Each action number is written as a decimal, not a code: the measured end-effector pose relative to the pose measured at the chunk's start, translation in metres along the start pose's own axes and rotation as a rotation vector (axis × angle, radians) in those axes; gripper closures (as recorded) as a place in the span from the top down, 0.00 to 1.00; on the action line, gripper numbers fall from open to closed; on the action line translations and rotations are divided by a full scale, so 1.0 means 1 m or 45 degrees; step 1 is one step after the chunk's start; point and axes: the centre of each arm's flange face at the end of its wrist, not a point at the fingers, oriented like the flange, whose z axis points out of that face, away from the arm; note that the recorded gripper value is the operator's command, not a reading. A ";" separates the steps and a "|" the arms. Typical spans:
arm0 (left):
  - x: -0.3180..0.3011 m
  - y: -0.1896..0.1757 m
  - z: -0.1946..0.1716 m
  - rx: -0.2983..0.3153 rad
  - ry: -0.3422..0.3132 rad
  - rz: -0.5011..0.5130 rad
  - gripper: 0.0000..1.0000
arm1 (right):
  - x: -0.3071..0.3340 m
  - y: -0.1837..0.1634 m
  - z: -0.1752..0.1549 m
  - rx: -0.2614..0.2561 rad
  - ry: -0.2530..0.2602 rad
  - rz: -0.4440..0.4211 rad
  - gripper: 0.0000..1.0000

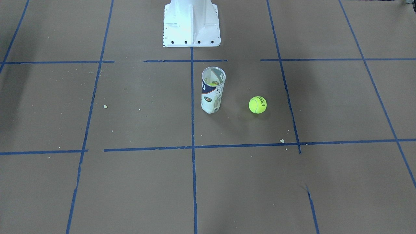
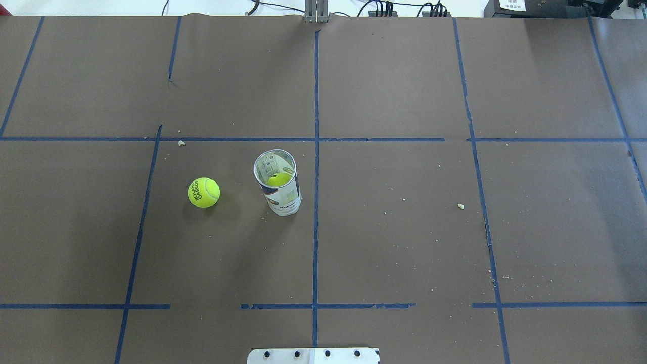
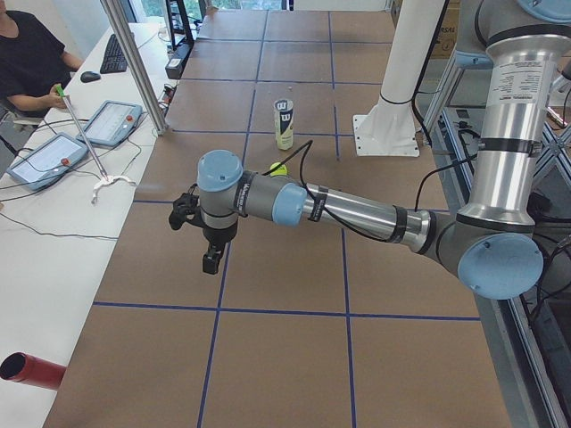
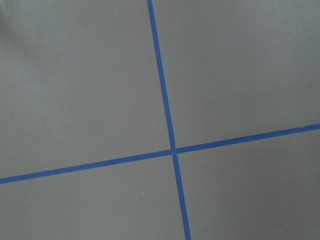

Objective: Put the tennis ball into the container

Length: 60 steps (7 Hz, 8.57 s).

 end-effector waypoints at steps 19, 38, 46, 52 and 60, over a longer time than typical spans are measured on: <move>0.475 0.040 0.217 -0.173 0.117 -0.111 1.00 | 0.000 0.000 0.000 0.000 0.000 0.000 1.00; 0.626 -0.044 -0.021 -0.334 0.145 -0.427 0.00 | 0.000 0.000 0.000 0.000 0.000 0.000 1.00; 0.619 -0.039 -0.019 -0.306 0.179 -0.377 1.00 | 0.000 0.000 0.000 0.000 0.000 0.000 1.00; 0.310 -0.099 -0.009 -0.052 0.049 0.184 1.00 | 0.000 0.000 0.000 0.000 0.000 0.000 1.00; -0.073 0.054 0.053 -0.247 0.038 -0.134 1.00 | 0.000 0.000 0.000 0.000 0.000 0.000 1.00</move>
